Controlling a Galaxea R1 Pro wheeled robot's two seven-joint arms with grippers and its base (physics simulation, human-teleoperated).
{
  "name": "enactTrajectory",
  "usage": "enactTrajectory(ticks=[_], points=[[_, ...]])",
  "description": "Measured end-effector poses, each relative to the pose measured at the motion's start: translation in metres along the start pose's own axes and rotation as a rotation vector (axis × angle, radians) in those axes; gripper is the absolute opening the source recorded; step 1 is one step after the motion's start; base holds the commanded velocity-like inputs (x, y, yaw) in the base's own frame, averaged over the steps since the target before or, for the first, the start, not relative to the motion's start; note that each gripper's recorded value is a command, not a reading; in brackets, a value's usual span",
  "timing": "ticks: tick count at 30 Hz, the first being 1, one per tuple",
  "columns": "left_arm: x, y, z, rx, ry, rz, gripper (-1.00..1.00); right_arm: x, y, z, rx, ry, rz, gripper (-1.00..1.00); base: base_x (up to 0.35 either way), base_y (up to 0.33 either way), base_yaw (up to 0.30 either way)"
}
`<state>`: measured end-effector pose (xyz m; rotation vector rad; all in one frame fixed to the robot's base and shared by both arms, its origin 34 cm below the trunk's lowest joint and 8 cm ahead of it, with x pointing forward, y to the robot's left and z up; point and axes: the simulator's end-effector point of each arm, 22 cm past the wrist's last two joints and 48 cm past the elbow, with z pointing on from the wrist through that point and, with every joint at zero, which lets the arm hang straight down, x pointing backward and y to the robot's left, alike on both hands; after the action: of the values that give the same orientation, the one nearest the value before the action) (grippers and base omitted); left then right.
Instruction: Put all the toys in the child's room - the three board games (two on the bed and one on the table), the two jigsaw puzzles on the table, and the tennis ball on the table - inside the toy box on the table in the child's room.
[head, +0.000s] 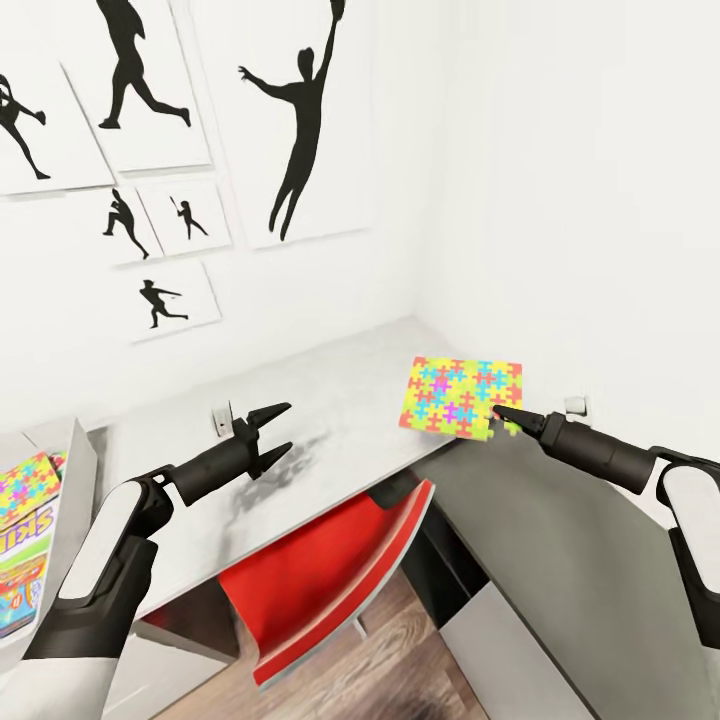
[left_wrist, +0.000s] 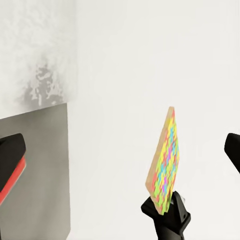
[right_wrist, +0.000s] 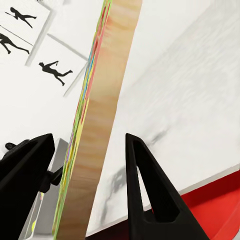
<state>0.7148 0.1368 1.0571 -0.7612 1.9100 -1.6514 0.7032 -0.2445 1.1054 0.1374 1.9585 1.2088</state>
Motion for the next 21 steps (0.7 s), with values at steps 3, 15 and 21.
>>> enactTrajectory(ticks=[3,15,21], points=[[0.0,-0.003,-0.001,0.003,-0.001,0.004,1.0,-0.001,0.003,-0.001,-0.003,-0.002,-0.003,-1.0,0.0,0.0,0.0],[-0.004,-0.039,-0.007,0.056,-0.02,0.058,1.0,-0.006,0.013,-0.005,-0.013,-0.013,-0.017,-1.0,0.0,0.0,0.0],[-0.01,-0.067,-0.019,0.101,-0.048,0.105,1.0,-0.009,0.017,-0.007,-0.017,-0.019,-0.024,-1.0,0.0,0.0,0.0]])
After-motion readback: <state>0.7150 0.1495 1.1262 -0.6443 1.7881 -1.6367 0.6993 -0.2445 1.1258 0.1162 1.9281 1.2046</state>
